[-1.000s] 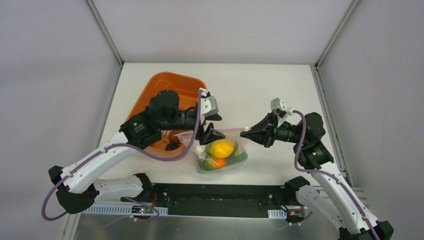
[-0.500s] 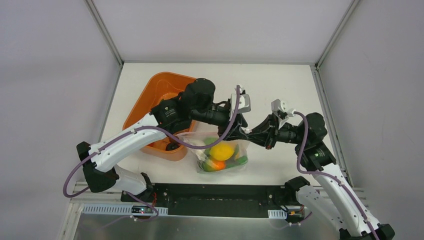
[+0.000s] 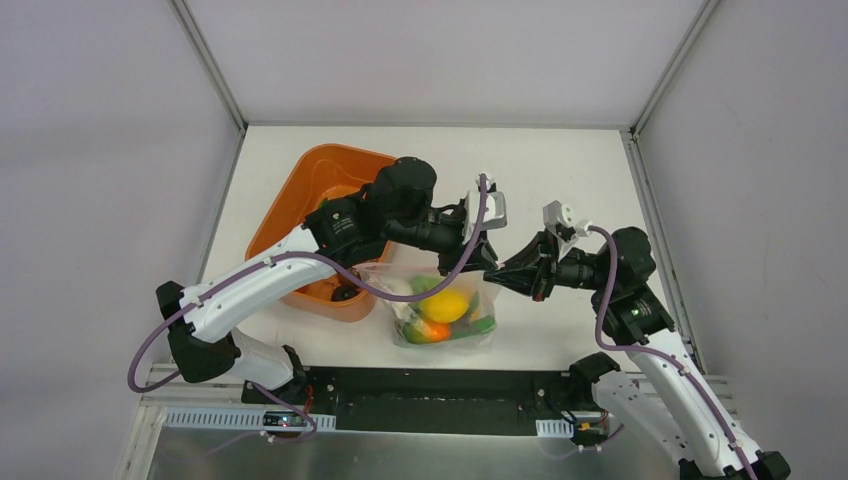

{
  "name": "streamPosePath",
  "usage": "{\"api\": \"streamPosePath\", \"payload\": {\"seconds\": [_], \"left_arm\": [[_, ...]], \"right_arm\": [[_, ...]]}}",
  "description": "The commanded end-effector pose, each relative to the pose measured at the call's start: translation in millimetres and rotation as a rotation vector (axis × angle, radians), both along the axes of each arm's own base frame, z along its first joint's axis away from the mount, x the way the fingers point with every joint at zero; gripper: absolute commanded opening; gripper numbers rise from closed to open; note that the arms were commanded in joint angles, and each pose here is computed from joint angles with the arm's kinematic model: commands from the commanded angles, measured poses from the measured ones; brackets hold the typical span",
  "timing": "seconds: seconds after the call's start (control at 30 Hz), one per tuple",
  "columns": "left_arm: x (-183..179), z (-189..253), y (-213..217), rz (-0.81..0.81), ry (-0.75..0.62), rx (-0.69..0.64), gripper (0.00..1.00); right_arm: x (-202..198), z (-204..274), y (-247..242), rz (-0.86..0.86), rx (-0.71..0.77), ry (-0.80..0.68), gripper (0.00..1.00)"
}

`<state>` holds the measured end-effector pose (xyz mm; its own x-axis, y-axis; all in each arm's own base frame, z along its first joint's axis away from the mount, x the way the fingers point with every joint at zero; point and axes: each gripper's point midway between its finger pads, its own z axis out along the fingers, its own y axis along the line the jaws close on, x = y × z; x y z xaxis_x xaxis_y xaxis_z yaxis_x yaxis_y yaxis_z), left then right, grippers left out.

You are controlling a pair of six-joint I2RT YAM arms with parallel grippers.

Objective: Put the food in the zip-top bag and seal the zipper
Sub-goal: Zip the zipper food storage bag at the center of the board.

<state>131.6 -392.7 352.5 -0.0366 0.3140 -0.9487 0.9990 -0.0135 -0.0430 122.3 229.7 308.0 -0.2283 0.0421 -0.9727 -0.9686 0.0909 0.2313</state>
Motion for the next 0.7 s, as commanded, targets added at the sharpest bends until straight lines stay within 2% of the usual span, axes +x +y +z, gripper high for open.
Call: {"api": "streamPosePath", "payload": {"seconds": [0.0, 0.13, 0.27, 0.37, 0.6, 0.67], "left_arm": [[-4.6, 12.1, -1.4, -0.025, -0.02, -0.016, 0.17], [-5.5, 9.8, -3.0, -0.033, -0.016, -0.011, 0.24], [-4.3, 7.9, -5.5, -0.032, -0.012, -0.005, 0.23], [-3.3, 8.9, -7.4, -0.031, -0.011, -0.011, 0.2], [-2.4, 9.9, -6.0, -0.019, -0.014, -0.017, 0.02], [-1.2, 6.9, -2.4, -0.006, -0.023, -0.006, 0.0]], "right_arm": [[-5.1, 25.5, -2.1, 0.013, 0.036, -0.108, 0.0], [-4.4, 25.8, -1.7, 0.013, 0.035, -0.105, 0.0], [-5.0, 26.1, -1.7, 0.016, 0.036, -0.103, 0.0], [-5.6, 26.4, -1.9, 0.016, 0.037, -0.104, 0.0], [-1.7, 21.9, -2.1, -0.003, 0.027, -0.094, 0.0], [1.0, 20.0, -2.6, -0.02, 0.022, -0.095, 0.0]]}}
